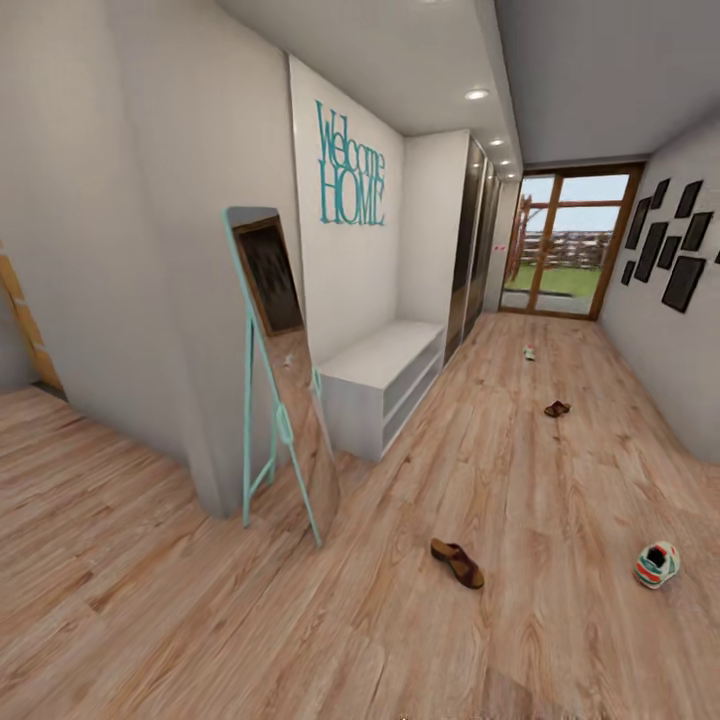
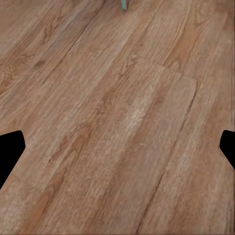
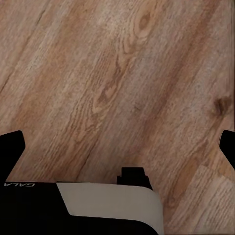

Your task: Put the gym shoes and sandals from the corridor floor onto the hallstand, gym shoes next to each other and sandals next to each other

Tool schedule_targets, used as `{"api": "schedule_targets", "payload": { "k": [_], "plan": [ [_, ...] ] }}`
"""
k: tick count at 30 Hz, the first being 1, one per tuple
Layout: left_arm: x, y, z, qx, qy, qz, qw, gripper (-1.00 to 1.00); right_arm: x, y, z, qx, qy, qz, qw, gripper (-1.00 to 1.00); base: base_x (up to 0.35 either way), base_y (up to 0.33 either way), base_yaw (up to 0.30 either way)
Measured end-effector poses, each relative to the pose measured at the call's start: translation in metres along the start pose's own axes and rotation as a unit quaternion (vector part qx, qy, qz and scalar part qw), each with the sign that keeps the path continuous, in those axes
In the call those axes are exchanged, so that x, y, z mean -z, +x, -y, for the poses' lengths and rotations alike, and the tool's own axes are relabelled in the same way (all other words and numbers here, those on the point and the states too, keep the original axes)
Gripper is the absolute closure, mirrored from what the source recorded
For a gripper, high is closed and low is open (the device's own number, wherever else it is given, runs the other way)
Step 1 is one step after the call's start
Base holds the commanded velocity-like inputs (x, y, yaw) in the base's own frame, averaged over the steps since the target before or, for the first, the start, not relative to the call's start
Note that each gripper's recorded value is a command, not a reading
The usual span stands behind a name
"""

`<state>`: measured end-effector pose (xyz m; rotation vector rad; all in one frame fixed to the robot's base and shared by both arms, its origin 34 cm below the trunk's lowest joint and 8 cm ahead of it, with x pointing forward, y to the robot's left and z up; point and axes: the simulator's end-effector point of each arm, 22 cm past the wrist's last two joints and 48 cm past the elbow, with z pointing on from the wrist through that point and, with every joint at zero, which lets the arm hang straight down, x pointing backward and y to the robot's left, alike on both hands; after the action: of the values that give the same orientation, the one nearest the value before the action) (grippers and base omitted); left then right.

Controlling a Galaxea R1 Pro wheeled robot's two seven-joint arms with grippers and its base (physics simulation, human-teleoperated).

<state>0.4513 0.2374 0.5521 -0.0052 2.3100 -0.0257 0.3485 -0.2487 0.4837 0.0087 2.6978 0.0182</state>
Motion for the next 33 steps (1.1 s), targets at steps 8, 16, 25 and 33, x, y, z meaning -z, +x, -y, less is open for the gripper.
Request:
{"api": "schedule_targets", "payload": {
  "k": [8,16,25,33],
  "plan": [
    [-0.0001,-0.0002,-0.0001,0.001,0.0,0.0,1.0,-1.0,0.0,0.0,-0.0003,0.0,0.0,0.0,1.0,-1.0,0.0,0.0,-0.299],
    [-0.0001,-0.0002,-0.0005,0.001,-0.001,0.0,1.0,-1.0,0.0,0.0,-0.0001,0.0,0.0,0.0,1.0,-1.0,0.006,0.0,-0.3],
    [0.0003,-0.0002,-0.0006,0.001,-0.001,0.0,1.0,-1.0,0.0003,-0.0001,0.0002,0.0,0.0,0.0,1.0,-1.0,0.228,0.0,-0.182],
    [0.0004,-0.0002,-0.0006,0.001,-0.001,0.0,1.0,-1.0,0.0003,-0.0001,-0.0001,0.0,0.0,0.0,1.0,-1.0,0.337,0.0,-0.004]
  ]
}}
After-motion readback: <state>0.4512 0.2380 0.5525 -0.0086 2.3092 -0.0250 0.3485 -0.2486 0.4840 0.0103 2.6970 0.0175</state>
